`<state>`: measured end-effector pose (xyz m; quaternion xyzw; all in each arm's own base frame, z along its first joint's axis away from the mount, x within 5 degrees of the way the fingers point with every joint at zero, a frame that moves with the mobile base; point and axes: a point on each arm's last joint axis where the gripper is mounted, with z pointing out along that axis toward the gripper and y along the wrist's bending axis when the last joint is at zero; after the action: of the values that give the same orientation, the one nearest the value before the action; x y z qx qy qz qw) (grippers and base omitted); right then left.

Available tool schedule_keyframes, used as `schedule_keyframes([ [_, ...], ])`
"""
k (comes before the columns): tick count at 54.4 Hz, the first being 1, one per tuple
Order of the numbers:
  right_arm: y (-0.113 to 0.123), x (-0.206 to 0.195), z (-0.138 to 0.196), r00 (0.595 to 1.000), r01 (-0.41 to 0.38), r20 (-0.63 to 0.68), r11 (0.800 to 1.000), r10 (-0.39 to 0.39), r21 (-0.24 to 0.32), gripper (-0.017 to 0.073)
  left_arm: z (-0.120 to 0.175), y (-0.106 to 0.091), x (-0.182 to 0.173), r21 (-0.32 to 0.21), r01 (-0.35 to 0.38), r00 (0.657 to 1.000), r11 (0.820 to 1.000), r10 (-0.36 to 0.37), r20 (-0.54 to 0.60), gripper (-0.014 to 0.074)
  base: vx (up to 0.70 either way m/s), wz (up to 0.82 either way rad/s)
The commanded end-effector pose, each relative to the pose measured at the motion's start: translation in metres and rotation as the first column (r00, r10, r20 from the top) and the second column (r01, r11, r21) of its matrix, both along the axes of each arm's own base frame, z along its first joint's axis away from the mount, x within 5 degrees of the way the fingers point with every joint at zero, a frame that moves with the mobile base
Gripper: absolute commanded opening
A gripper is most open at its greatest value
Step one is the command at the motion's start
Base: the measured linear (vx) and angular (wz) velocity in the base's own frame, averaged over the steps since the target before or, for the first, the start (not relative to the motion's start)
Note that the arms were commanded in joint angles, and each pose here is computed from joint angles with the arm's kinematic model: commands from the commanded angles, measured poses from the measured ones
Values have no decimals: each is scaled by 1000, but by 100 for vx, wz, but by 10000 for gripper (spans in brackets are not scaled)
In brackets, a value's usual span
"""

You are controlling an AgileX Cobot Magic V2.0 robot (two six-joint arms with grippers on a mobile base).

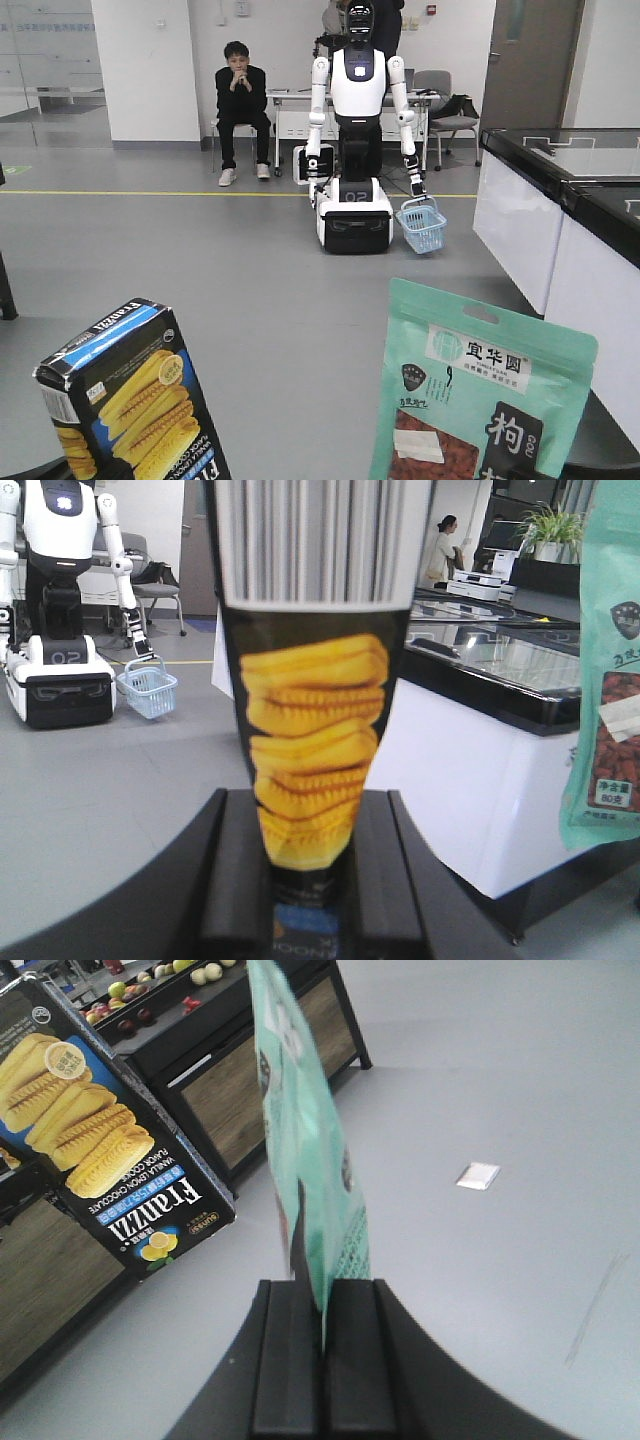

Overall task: Pick snacks and fruit into basket
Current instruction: 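Drive toward the other robot holding the light-blue basket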

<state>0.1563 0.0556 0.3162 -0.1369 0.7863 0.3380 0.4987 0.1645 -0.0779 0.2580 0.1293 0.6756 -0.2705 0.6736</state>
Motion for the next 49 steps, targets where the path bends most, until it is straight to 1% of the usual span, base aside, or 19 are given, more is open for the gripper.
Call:
schedule_keyframes([
  [1, -1, 1, 11, 999, 13, 48, 1000, -14, 5, -9, 19, -1, -1, -77, 23, 994, 997, -15, 111, 0, 61, -11],
  [49, -1, 1, 12, 999, 13, 48, 1000, -14, 7, -9, 19, -1, -1, -77, 23, 994, 997, -15, 111, 0, 60, -13],
])
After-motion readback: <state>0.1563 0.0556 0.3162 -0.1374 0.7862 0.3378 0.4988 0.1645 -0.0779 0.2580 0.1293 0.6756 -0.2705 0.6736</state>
